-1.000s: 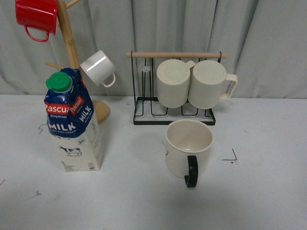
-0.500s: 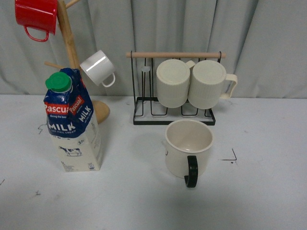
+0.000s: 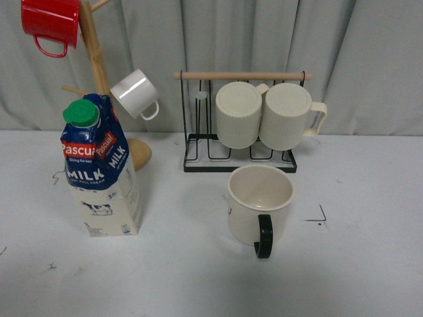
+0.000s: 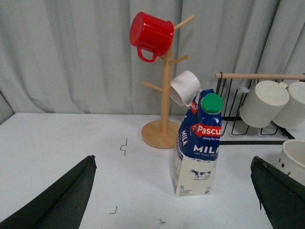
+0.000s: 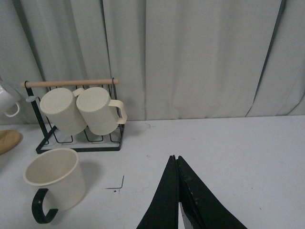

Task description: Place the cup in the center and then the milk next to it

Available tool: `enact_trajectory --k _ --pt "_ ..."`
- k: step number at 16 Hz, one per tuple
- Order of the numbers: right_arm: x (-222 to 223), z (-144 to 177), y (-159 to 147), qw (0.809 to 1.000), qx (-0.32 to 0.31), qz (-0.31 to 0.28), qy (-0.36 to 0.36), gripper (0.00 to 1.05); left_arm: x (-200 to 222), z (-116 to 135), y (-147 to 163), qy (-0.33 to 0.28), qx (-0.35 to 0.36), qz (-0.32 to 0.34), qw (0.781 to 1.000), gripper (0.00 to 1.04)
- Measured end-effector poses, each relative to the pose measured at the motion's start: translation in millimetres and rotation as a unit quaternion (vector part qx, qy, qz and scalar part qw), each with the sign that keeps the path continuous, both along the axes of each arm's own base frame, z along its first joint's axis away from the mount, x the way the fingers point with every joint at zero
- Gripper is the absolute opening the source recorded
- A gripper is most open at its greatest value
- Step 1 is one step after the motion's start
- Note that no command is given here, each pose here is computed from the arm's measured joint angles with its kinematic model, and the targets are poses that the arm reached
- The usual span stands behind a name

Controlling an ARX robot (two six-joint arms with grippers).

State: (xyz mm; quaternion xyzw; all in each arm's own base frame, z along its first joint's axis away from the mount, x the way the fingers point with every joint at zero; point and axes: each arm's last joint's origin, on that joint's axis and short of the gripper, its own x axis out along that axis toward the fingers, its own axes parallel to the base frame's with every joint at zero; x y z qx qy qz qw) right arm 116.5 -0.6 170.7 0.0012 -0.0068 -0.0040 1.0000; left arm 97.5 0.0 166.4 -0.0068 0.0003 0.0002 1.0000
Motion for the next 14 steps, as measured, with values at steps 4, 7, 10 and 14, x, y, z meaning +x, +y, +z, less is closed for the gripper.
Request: enact_trajectory --k 4,7,10,14 --pt "-6 0 0 1.0 0.0 0.0 0.001 0.02 0 0 0 0.0 0.0 0.0 1.0 0.98" --pt "-11 -2 0 1.0 0.0 0.0 0.009 0.02 0 0 0 0.0 0.0 0.0 1.0 0.98" --pt "-19 -4 0 1.0 0.0 0.002 0.008 0.02 0 0 0 -0.001 0.0 0.0 1.0 0.98" --pt "-19 -4 0 1.0 0.0 0.002 0.005 0.34 0 0 0 0.0 0.0 0.0 1.0 0.98"
